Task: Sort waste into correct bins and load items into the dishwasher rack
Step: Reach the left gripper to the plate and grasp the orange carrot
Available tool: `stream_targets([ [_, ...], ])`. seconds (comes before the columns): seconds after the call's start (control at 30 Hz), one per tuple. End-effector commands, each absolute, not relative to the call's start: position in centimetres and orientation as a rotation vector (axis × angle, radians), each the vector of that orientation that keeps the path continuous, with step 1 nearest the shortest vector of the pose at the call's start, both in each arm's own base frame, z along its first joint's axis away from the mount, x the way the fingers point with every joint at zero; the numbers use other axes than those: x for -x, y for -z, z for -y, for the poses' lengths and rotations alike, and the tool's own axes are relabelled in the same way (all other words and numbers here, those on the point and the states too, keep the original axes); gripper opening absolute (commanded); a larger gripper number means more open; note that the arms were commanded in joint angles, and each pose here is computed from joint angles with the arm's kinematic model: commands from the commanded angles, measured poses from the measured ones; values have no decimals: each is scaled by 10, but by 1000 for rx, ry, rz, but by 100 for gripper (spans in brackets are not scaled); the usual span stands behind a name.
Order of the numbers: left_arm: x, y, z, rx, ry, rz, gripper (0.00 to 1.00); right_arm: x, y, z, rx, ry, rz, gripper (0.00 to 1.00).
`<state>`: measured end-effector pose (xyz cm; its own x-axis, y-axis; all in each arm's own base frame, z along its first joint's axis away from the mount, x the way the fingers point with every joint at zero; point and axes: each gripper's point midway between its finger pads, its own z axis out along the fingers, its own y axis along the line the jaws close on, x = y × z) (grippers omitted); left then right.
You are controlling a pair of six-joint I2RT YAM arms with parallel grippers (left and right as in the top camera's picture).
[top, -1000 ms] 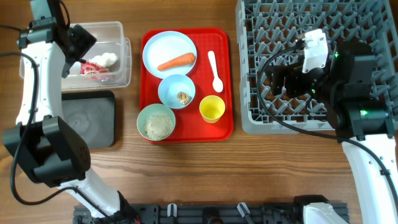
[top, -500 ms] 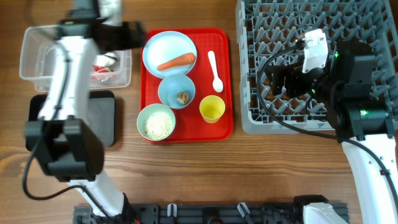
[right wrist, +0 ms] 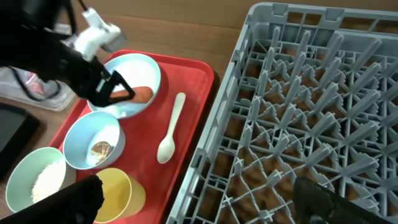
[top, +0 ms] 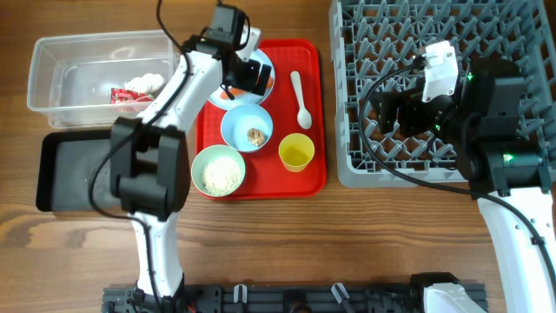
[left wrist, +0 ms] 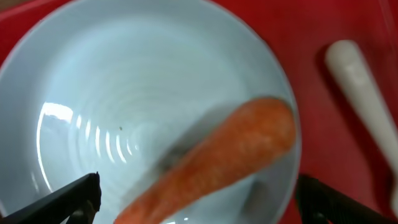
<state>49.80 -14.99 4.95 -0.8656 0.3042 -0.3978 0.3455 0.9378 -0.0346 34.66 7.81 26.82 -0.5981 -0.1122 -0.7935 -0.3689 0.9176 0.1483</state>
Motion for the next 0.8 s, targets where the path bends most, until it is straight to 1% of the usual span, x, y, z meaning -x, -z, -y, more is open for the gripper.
stream_targets([
  [0.0, -506, -35, 133, -501, 93, -2710, 99, -347, -272, -80, 340, -399, -2194, 100],
  [0.07, -505, -29, 133, -517, 96, -2718, 98, -347, -272, -80, 340, -399, -2194, 100],
  [0.17, -501, -18, 136, -546, 115, -2738, 94, -347, -272, -80, 340, -399, -2194, 100],
  [0.23, -498, -11, 138, -552, 125, -2755, 89, -347, -272, -80, 340, -399, -2194, 100],
  [0.37, -494, 5, 137, -553, 123, -2791, 75, -347, -272, -80, 340, -399, -2195, 100],
  [0.43, -493, 11, 136, -554, 124, -2803, 64, -347, -272, -80, 340, -399, -2195, 100],
  [0.47, -492, 13, 136, -554, 123, -2806, 53, -347, -272, -80, 340, -399, -2194, 100],
  [0.5, -492, 13, 136, -551, 124, -2808, 47, -347, -272, -80, 340, -399, -2195, 100],
  [0.53, -492, 13, 136, -539, 125, -2810, 38, -347, -272, -80, 340, -399, -2194, 100],
  [0.6, -493, 12, 137, -511, 130, -2810, 27, -347, -272, -80, 340, -399, -2195, 100],
  [0.63, -495, 12, 137, -483, 134, -2808, 20, -347, -272, -80, 339, -399, -2194, 100],
  [0.7, -497, 11, 137, -441, 140, -2808, 12, -347, -272, -80, 340, -399, -2195, 100],
  [0.77, -498, 9, 138, -430, 143, -2802, 10, -347, -272, -80, 340, -399, -2194, 100],
])
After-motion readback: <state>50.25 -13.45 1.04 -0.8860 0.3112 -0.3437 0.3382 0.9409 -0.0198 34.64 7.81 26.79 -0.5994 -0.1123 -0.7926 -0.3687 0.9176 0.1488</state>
